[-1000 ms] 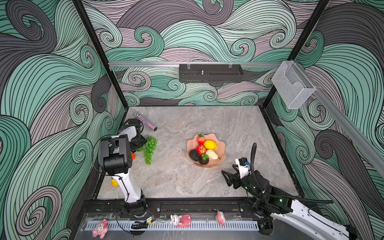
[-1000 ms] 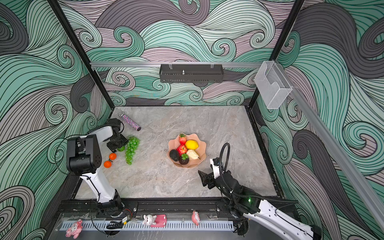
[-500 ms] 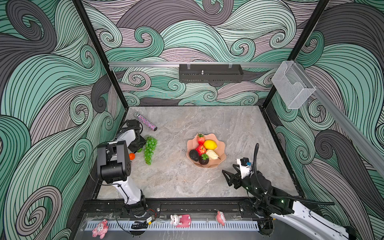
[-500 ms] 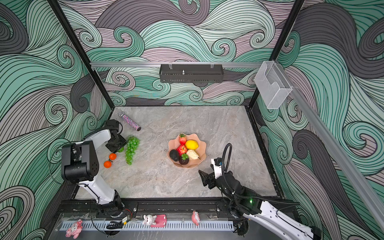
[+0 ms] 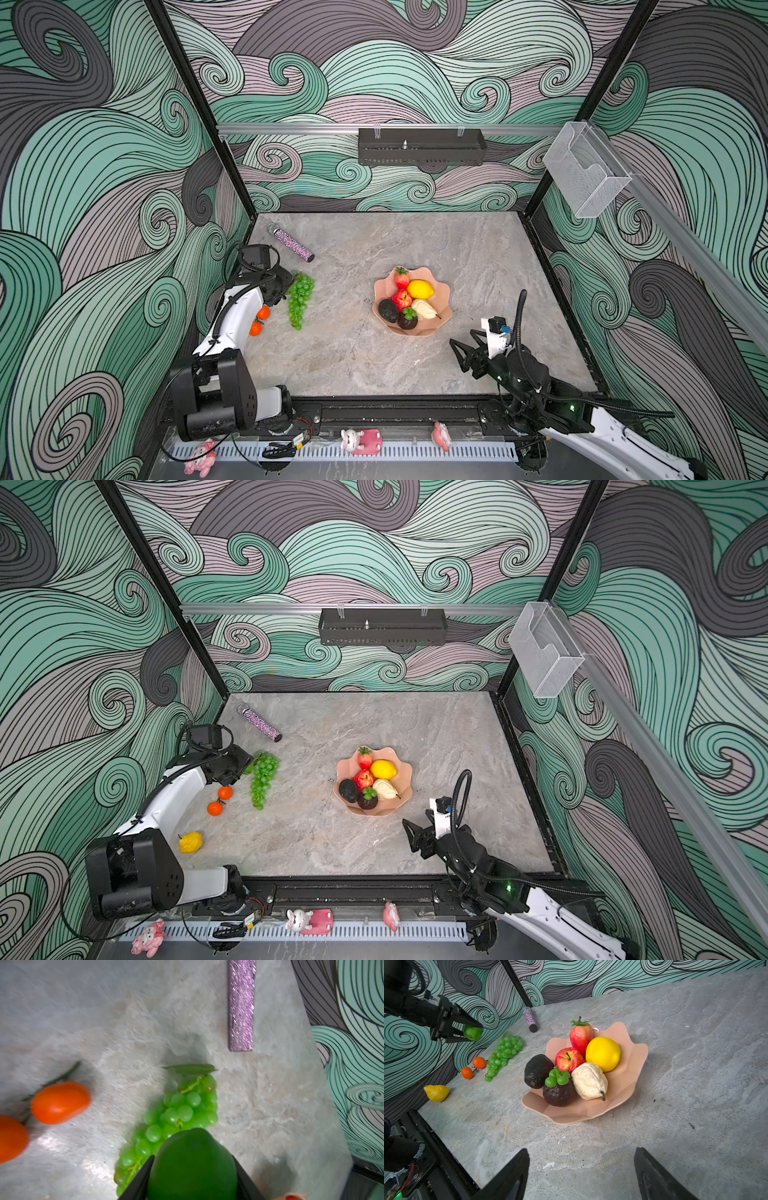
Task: Place and organize the fake fruits in the fruit bowl
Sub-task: 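Lift the lime and carry it toward the bowl with the left gripper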
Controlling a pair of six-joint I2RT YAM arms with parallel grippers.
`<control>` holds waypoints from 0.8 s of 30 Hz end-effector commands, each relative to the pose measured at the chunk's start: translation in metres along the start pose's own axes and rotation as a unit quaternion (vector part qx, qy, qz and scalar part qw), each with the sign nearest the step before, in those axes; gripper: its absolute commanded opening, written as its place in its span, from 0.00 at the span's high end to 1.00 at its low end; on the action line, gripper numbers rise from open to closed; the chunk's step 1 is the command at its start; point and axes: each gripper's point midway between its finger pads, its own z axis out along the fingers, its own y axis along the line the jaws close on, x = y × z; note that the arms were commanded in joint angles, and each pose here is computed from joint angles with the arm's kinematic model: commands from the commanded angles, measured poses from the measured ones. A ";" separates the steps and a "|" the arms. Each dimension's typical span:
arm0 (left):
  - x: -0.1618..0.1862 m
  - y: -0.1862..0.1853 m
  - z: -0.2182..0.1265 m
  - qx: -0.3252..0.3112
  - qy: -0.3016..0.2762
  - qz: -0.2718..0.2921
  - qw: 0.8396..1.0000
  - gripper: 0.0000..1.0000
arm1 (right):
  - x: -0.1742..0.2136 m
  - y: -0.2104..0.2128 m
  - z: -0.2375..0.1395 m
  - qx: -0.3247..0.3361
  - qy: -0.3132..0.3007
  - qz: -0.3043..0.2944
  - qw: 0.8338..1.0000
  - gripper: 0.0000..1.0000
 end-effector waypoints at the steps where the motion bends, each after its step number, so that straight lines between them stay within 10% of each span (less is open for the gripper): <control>1: 0.036 -0.039 -0.015 0.082 0.060 0.012 0.995 0.48 | -0.010 -0.010 -0.005 0.035 -0.005 0.041 0.999 0.21; 12: 0.140 -0.118 -0.048 0.209 0.159 0.072 0.962 0.48 | -0.032 0.028 0.018 -0.015 -0.004 0.168 0.986 0.25; 24: 0.228 -0.153 -0.064 0.259 0.222 0.123 0.932 0.48 | -0.049 0.108 0.051 -0.119 0.003 0.134 0.984 0.22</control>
